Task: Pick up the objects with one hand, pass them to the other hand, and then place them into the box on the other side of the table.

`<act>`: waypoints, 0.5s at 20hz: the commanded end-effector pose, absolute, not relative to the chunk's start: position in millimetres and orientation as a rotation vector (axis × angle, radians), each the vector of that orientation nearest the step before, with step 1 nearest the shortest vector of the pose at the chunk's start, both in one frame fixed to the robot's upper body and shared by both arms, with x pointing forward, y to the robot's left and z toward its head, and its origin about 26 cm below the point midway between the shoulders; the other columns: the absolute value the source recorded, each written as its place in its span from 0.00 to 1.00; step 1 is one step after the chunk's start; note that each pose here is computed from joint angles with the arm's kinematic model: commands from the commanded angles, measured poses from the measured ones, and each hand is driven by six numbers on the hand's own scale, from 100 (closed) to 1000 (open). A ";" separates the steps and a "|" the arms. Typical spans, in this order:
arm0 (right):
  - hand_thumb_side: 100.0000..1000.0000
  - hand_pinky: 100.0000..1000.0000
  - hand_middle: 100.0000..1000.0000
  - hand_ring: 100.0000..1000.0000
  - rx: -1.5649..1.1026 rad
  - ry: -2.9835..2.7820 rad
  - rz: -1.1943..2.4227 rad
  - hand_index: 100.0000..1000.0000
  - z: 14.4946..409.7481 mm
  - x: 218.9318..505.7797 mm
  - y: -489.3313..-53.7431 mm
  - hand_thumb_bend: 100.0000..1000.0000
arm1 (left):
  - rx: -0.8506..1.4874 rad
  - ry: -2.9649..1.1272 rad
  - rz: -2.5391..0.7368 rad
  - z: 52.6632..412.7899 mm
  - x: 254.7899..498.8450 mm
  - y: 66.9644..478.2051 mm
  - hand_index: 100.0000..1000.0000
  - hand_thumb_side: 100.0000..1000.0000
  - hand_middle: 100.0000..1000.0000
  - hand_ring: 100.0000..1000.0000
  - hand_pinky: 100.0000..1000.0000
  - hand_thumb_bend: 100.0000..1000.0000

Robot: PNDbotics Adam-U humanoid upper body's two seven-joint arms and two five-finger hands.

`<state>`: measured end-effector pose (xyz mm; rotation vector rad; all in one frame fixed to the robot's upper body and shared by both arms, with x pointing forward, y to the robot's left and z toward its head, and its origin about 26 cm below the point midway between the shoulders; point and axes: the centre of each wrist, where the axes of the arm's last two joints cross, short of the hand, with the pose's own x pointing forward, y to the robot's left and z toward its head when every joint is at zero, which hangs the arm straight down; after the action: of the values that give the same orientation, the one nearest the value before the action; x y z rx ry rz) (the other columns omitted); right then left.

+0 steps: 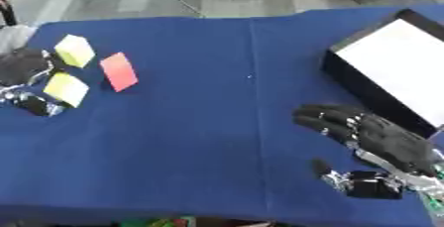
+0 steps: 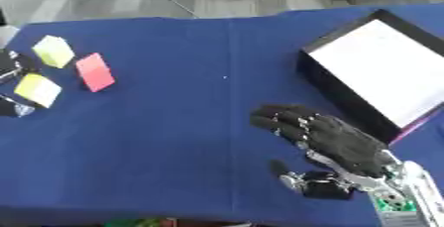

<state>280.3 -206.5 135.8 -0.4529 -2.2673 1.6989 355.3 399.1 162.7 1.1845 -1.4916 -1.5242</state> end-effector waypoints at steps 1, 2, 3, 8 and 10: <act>0.00 0.90 0.89 0.93 -0.477 -2.423 1.653 1.00 149.8 280.2 -207.4 0.00 | 1.030 -1.773 -1.414 195.1 340.9 372.5 0.41 0.16 0.43 0.46 0.72 0.00; 0.00 0.91 0.90 0.93 -0.486 -2.474 1.636 1.00 152.5 281.2 -207.7 0.03 | 0.931 -1.842 -1.376 195.6 336.6 361.9 0.41 0.16 0.43 0.46 0.72 0.00; 0.00 0.91 0.91 0.93 -0.498 -2.519 1.624 1.00 155.1 282.1 -207.7 0.10 | 0.837 -1.897 -1.345 195.7 332.9 351.7 0.41 0.16 0.43 0.46 0.72 0.00; 0.00 0.92 0.94 0.92 -0.542 -2.697 1.650 0.99 171.9 287.1 -202.2 0.31 | 0.294 -2.055 -1.142 178.7 326.9 294.5 0.40 0.21 0.42 0.44 0.72 0.00; 0.00 0.92 0.95 0.92 -0.548 -2.777 1.660 0.98 179.5 289.0 -198.4 0.31 | 0.034 -2.043 -1.060 169.5 329.1 268.0 0.41 0.22 0.42 0.45 0.72 0.00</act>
<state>291.3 -197.8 170.8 -0.5284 -2.7241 1.6405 330.1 279.9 164.2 0.1552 -2.0264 -1.0902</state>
